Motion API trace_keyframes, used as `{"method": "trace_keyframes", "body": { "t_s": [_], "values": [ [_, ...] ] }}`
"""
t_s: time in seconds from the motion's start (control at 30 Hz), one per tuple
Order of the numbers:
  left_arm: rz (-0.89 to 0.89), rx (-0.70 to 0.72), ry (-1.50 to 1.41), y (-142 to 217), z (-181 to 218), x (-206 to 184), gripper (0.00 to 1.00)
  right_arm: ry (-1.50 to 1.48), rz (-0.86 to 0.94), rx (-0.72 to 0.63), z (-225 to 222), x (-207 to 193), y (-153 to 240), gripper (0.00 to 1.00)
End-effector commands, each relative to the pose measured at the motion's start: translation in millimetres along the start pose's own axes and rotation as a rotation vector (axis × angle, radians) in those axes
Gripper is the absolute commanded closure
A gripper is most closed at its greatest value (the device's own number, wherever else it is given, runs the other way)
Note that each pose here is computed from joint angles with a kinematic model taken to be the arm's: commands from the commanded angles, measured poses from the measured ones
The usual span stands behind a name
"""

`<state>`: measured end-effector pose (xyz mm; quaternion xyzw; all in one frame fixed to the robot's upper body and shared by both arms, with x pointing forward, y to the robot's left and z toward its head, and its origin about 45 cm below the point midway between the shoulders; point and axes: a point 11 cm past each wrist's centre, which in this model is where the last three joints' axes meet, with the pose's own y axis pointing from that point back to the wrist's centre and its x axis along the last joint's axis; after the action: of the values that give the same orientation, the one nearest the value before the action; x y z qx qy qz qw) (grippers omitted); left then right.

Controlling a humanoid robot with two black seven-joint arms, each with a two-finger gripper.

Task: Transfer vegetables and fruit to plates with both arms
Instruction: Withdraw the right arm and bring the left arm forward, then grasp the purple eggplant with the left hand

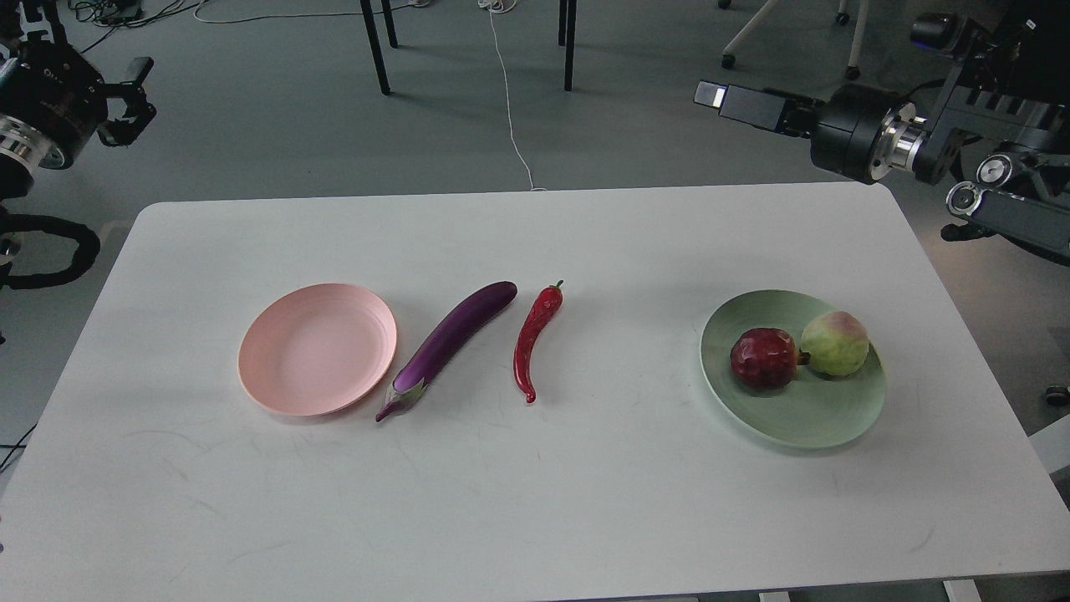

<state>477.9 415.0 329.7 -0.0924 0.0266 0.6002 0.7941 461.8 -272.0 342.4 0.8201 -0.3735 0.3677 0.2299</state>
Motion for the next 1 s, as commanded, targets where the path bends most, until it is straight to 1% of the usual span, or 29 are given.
{"method": "trace_keyframes", "body": {
  "t_s": [0.0, 0.07, 0.13, 0.27, 0.37, 0.47, 0.6, 0.67, 0.8, 0.87, 0.97],
  "values": [
    [-0.146, 0.014, -0.065, -12.8, 5.2, -41.8, 0.00, -0.220, 0.170, 0.062, -2.2, 19.1, 6.8, 0.02],
    [-0.234, 0.020, -0.115, -14.4, 11.1, -65.3, 0.00, -0.372, 0.262, 0.095, -0.9, 29.8, 12.0, 0.02],
    [-0.352, 0.037, -0.186, -11.7, 12.0, -96.8, 0.00, -0.509, 0.345, 0.120, 4.3, 46.1, 24.7, 0.02],
    [-0.577, 0.074, -0.370, -1.8, 1.2, -155.8, 0.01, -0.661, 0.401, 0.151, 6.9, 62.5, 54.4, 0.02],
    [-0.684, 0.088, -0.536, 1.7, -8.1, -181.7, 0.01, -0.805, 0.421, 0.197, 1.9, 71.9, 76.7, 0.02],
    [-0.781, 0.093, -0.708, 1.9, -19.9, -206.8, 0.01, -1.002, 0.464, 0.249, 6.8, 81.5, 100.5, 0.02],
    [-0.873, 0.113, -0.949, 2.0, -42.7, -226.0, 0.01, -1.199, 0.464, 0.334, 18.8, 87.9, 134.7, 0.01],
    [-0.912, 0.123, -1.088, 2.4, -53.6, -231.1, 0.01, -1.301, 0.470, 0.368, 28.7, 82.1, 149.2, 0.01],
    [-0.965, 0.127, -1.249, 4.0, -67.1, -236.2, 0.01, -1.372, 0.521, 0.299, 54.1, 60.8, 164.1, 0.01],
    [-1.024, 0.156, -1.340, 9.8, -84.7, -241.2, 0.01, -1.400, 0.525, 0.245, 67.1, 42.1, 170.6, 0.01],
    [-1.155, 0.223, -1.532, 25.3, -124.2, -244.0, 0.01, -1.444, 0.517, 0.186, 78.7, 16.0, 176.3, 0.01]
  ]
}}
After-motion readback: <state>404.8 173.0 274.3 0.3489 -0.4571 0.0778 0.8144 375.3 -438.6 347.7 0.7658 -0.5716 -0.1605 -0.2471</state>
